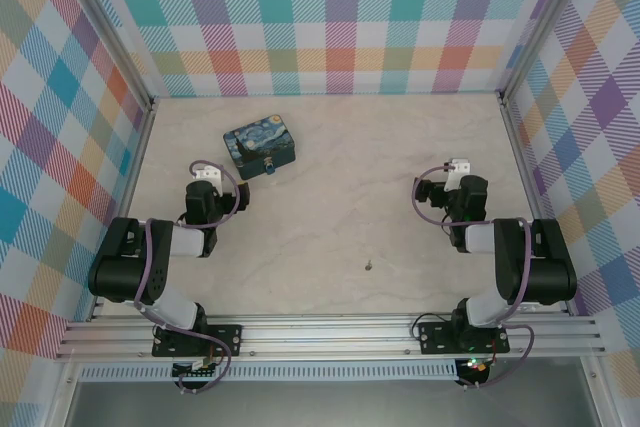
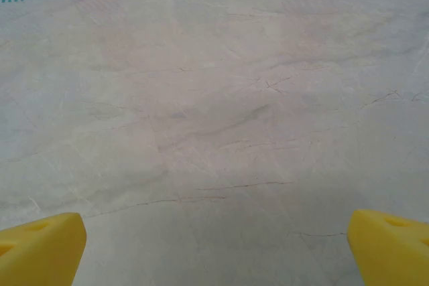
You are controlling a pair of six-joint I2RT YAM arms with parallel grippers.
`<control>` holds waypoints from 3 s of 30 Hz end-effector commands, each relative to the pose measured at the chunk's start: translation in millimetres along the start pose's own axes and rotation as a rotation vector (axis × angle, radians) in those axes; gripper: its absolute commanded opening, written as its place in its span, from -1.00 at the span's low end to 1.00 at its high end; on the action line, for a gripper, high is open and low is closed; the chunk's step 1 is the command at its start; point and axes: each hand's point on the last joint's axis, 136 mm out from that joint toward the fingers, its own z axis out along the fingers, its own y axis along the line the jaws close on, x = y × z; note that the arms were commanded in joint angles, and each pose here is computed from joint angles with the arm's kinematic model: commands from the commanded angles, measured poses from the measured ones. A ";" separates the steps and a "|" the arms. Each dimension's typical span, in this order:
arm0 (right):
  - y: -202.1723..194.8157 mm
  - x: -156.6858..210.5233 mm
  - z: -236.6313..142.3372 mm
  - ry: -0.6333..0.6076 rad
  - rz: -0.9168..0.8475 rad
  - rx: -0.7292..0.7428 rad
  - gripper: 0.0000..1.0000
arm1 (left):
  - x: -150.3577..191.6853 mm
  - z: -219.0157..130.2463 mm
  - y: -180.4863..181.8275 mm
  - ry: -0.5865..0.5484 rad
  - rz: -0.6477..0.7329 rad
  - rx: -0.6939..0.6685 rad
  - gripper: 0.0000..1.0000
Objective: Unlock a padlock with a key
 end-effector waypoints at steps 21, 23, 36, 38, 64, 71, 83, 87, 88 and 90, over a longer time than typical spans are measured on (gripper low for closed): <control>1.4 -11.6 0.8 -0.038 -0.005 0.002 0.99 | -16.8 -2.8 12.6 -0.055 -0.043 -0.063 1.00; -4.3 -17.4 -4.2 -0.050 0.011 0.041 0.99 | -29.7 -13.8 14.4 -0.076 -0.048 -0.074 1.00; 23.5 -67.5 -58.2 0.106 0.255 -0.041 0.99 | -97.1 -60.5 -29.6 0.010 -0.263 0.149 1.00; 42.3 -74.8 -68.1 0.156 0.327 -0.128 0.99 | -98.1 -56.8 -44.8 0.079 -0.224 0.182 1.00; 80.7 -57.5 -87.7 0.308 0.372 -0.234 0.99 | -75.5 82.8 -169.3 0.481 0.126 0.222 1.00; 80.8 -52.3 -87.1 0.323 0.360 -0.234 0.99 | -73.7 98.4 -183.5 0.502 0.163 0.237 1.00; 80.1 -50.8 -88.9 0.330 0.359 -0.230 0.99 | -43.3 76.1 -195.9 0.571 0.220 0.244 1.00; 80.5 -51.4 -89.6 0.328 0.360 -0.231 0.99 | -36.8 58.1 -205.5 0.555 0.218 0.242 1.00; 80.2 -51.1 -89.8 0.329 0.362 -0.230 0.99 | -34.5 52.1 -209.0 0.553 0.219 0.242 1.00; 80.4 -49.7 -89.6 0.333 0.364 -0.229 0.99 | -31.4 40.7 -213.7 0.548 0.219 0.237 1.00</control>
